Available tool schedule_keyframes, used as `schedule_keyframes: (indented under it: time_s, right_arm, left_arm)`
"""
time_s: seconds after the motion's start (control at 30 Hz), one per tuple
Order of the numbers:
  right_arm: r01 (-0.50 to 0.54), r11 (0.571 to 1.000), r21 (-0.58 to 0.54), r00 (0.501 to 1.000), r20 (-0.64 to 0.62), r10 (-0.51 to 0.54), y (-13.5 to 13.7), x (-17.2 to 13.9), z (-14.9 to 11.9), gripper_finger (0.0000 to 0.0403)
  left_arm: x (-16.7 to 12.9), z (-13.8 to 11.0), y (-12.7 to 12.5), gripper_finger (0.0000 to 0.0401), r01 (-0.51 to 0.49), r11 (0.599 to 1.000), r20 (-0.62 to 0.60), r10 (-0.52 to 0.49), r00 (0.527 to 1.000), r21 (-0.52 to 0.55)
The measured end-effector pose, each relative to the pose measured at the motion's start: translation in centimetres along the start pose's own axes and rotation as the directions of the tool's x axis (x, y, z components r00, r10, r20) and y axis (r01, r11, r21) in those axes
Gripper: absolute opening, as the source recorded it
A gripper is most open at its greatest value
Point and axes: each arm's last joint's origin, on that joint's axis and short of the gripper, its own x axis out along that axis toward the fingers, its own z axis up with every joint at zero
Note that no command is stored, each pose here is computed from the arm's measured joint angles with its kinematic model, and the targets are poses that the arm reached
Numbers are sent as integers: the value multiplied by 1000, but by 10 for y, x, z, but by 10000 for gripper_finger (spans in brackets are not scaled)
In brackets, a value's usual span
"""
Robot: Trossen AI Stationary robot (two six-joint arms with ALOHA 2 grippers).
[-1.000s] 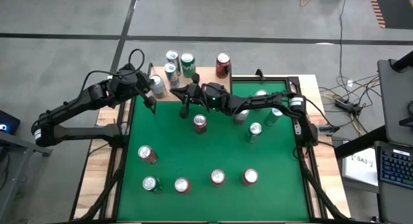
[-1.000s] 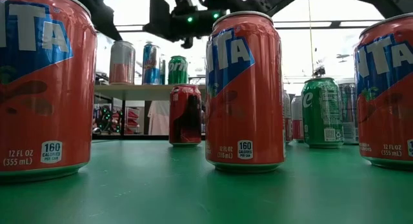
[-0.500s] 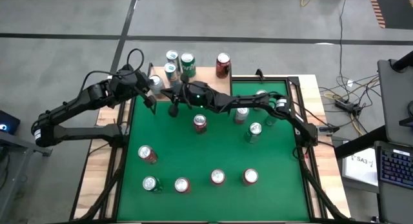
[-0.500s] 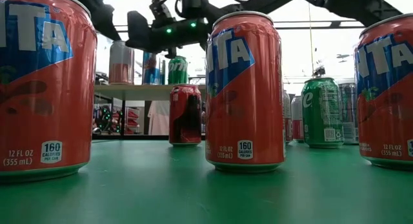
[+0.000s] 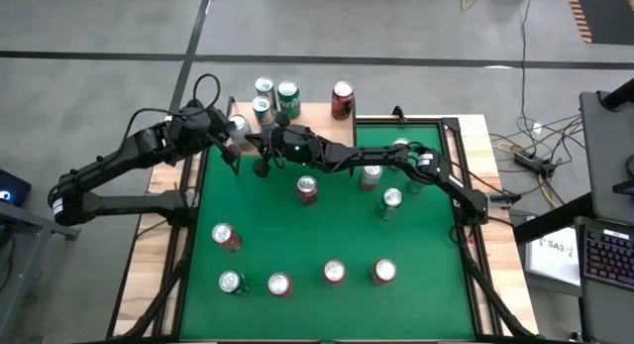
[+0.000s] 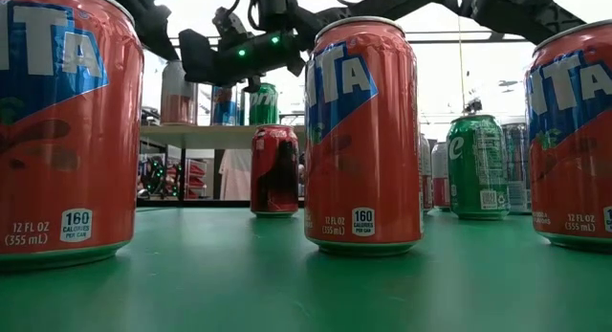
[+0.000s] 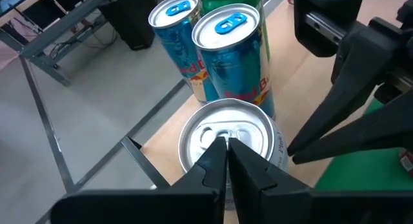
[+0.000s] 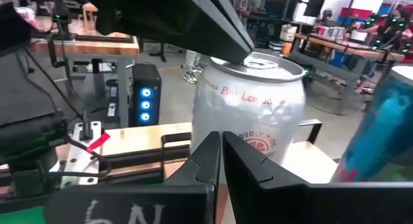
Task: Place canned beverage on shelf
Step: Put the green can on the shelf
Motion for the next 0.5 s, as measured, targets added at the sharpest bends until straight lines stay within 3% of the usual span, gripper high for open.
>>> schedule_keyframes:
  time_s: [0.5]
  right_arm:
    - [63, 998, -13, 998, -10, -64, -2, -1, 2, 12]
  left_arm:
    - [0, 3, 0, 0, 7, 994, 33, -4, 999, -110]
